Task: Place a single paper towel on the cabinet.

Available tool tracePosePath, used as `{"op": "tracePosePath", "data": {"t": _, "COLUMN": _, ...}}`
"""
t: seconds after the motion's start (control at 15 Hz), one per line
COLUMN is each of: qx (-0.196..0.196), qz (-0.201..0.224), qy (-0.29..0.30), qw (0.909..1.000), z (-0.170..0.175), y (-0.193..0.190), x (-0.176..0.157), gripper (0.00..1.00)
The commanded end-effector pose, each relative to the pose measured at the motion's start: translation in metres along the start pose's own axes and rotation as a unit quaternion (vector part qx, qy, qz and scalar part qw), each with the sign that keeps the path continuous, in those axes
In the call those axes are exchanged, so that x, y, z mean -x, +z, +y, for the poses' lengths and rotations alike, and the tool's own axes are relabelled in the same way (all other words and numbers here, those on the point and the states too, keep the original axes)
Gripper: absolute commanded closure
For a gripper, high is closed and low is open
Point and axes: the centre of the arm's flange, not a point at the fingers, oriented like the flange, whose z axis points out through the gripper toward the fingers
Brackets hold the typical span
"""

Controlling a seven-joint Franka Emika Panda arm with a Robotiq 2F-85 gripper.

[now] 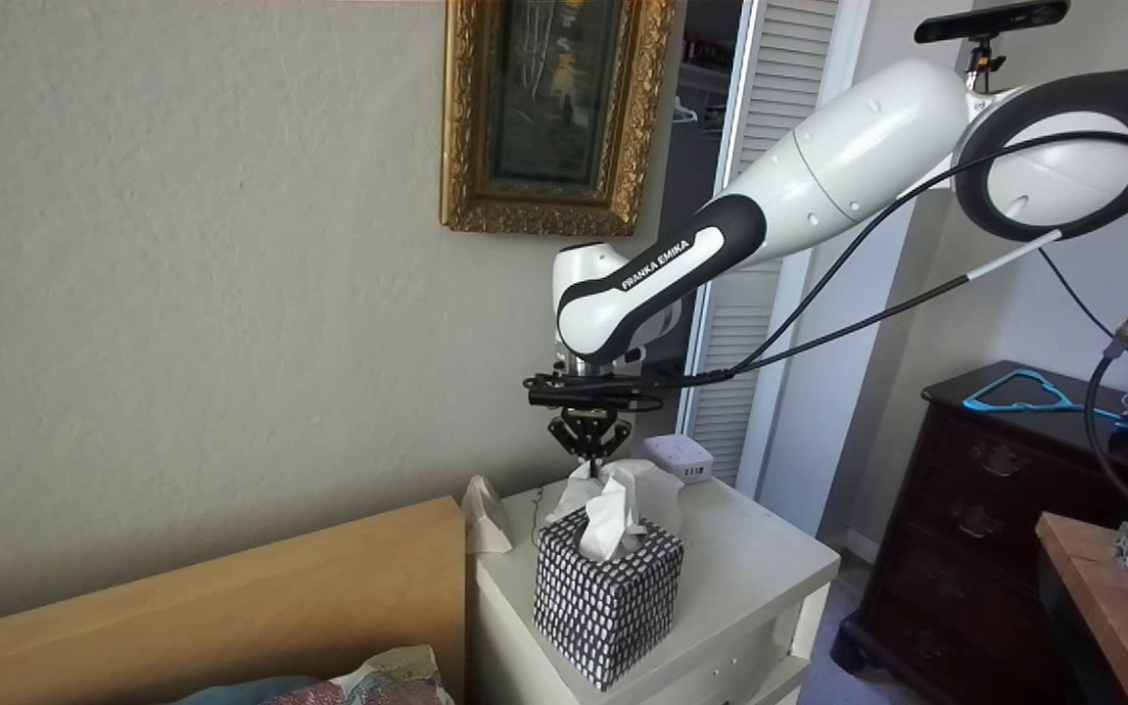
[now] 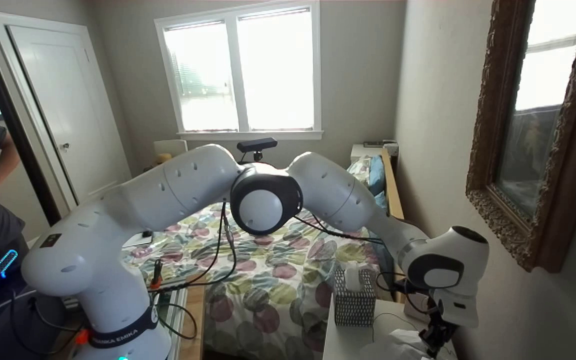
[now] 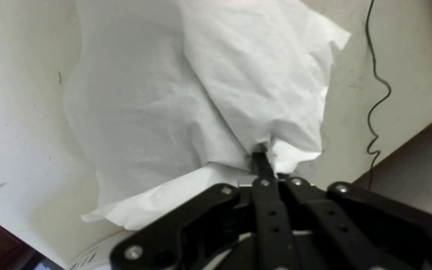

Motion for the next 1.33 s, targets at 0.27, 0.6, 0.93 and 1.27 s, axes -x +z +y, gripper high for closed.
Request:
{"op": "tracePosePath", "data": {"t": 0.27, "qx": 0.023, "qz": 0.009, "qy": 0.097, "qw": 0.9950, "z": 0.031, "y": 0.013, "x": -0.042, "gripper": 1.00}}
{"op": "tracePosePath", "data": {"t": 0.6, "qx": 0.060, "qz": 0.007, "qy": 0.138, "qw": 0.9887, "z": 0.053, "y": 0.037, "x": -0.053, "gripper": 1.00}}
{"op": "tracePosePath", "data": {"t": 0.93, "qx": 0.078, "qz": -0.003, "qy": 0.161, "qw": 0.9838, "z": 0.062, "y": 0.051, "x": -0.057, "gripper": 0.72}}
{"op": "tracePosePath", "data": {"t": 1.27, "qx": 0.074, "qz": 0.001, "qy": 0.146, "qw": 0.9865, "z": 0.064, "y": 0.038, "x": -0.050, "gripper": 0.38}}
